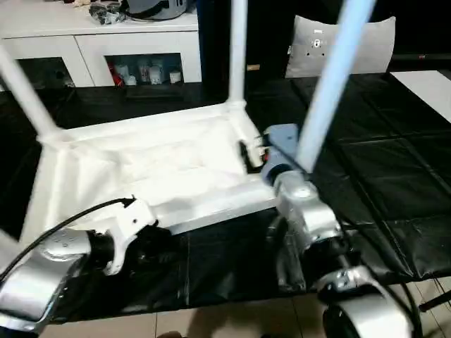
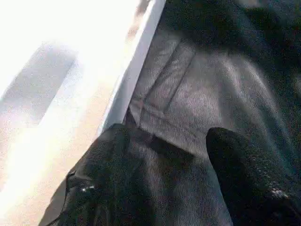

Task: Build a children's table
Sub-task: Rotate table base

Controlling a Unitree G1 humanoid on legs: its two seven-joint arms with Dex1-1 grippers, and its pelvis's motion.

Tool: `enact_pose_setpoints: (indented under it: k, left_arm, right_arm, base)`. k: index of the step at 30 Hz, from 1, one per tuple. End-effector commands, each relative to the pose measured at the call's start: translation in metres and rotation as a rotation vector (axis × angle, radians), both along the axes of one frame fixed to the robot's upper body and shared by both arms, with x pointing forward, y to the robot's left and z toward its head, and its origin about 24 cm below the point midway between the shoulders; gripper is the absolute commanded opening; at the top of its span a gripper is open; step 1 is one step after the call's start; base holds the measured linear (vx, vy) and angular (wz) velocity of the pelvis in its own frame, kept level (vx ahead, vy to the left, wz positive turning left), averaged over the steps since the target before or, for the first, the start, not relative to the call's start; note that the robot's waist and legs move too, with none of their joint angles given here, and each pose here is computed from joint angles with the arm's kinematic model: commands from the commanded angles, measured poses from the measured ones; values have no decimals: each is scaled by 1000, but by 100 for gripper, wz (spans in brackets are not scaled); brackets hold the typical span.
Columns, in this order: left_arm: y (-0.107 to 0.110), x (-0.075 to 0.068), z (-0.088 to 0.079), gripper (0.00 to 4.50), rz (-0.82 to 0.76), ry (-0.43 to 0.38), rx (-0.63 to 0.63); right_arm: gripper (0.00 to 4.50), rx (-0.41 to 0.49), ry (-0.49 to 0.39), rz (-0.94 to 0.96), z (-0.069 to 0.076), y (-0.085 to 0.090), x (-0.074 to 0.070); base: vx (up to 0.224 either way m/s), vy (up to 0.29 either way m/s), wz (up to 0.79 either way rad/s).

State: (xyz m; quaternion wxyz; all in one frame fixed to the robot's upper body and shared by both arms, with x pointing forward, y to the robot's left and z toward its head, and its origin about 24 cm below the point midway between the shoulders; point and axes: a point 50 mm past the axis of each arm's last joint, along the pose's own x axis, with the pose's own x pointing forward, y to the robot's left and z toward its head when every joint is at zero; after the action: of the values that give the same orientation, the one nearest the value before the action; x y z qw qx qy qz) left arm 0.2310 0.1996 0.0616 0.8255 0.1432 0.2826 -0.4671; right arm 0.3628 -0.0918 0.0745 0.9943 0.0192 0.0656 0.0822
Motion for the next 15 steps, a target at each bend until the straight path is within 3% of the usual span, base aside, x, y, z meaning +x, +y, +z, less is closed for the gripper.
enact_pose_setpoints:
  k: [1, 4, 6, 8, 15]
  left_arm:
    - [10, 7, 4, 301, 66, -48, 55]
    - [11, 10, 4, 301, 84, -70, 75]
    - [11, 13, 4, 301, 97, -96, 93]
    - [11, 14, 4, 301, 103, -101, 96]
    - [2, 26, 2, 301, 167, -168, 81]
  right_arm:
    - [450, 11, -8, -147, 2, -35, 6]
    - [450, -6, -30, -221, 5, -55, 12]
    - [450, -24, -50, -288, 10, -81, 15]
    - [450, -32, -56, -308, 11, -88, 15]
    - [450, -114, -85, -451, 20, -149, 10]
  base:
    - [0, 0, 0]
    - [0, 0, 0]
    - [0, 0, 0]
    - [0, 0, 0]
    - [0, 0, 0]
